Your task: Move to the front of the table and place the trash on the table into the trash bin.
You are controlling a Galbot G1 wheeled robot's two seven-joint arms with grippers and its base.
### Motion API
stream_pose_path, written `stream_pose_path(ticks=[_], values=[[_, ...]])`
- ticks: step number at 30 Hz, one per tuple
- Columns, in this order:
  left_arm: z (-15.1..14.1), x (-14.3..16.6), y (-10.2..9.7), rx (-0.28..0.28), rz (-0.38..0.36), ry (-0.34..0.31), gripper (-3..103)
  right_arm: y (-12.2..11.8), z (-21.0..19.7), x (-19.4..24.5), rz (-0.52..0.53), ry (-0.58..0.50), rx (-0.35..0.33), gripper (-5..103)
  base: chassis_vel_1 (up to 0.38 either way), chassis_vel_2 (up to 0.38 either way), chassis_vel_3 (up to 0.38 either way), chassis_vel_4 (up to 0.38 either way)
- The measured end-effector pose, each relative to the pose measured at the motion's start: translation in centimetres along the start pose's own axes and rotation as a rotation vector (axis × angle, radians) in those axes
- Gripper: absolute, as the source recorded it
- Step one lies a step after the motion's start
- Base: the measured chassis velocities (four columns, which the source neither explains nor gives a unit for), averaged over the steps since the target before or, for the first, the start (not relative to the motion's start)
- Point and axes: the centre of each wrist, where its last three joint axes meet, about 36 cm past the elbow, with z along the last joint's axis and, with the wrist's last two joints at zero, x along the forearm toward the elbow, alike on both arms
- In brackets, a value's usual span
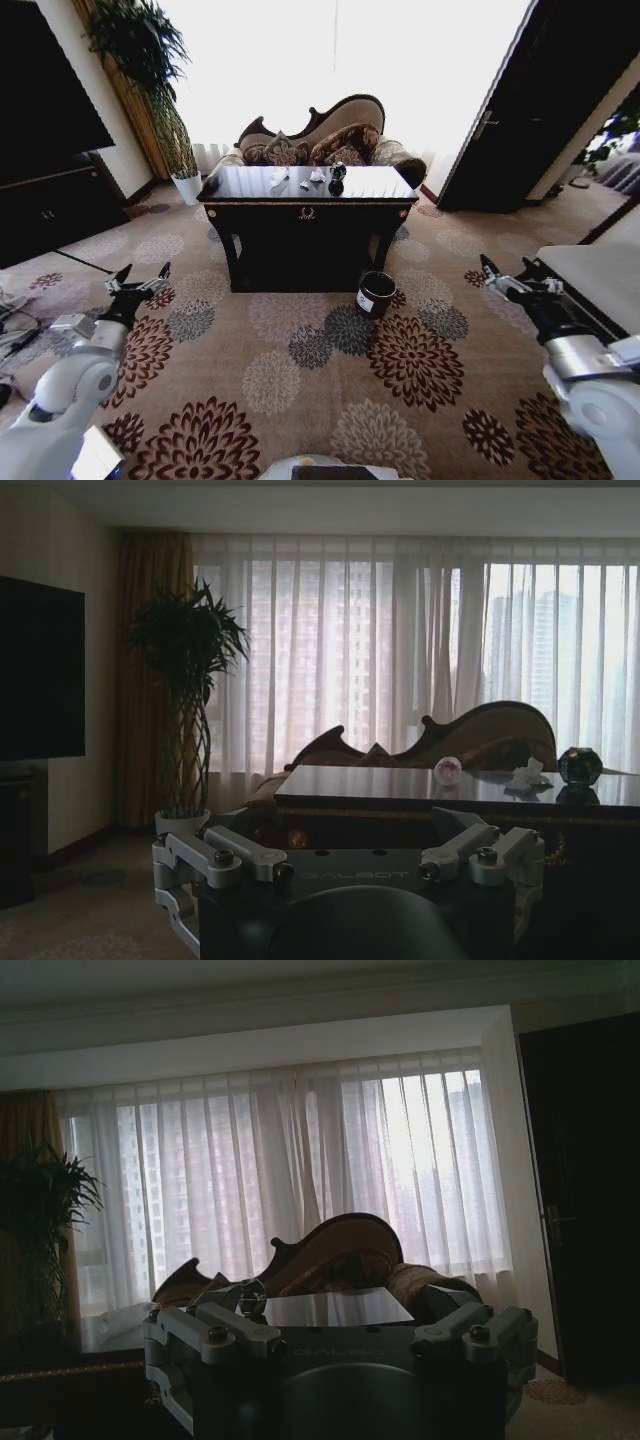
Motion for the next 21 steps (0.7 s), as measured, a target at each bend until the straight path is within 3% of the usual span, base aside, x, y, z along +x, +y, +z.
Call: stream_pose_path(ticks=[21], values=[[0.10,-0.11,0.07,0.019,0.013,0.021,100,0.17,0.31,0.12,0.002,0.007,-0.010,100,0.000,0.000,0.000,0.000]])
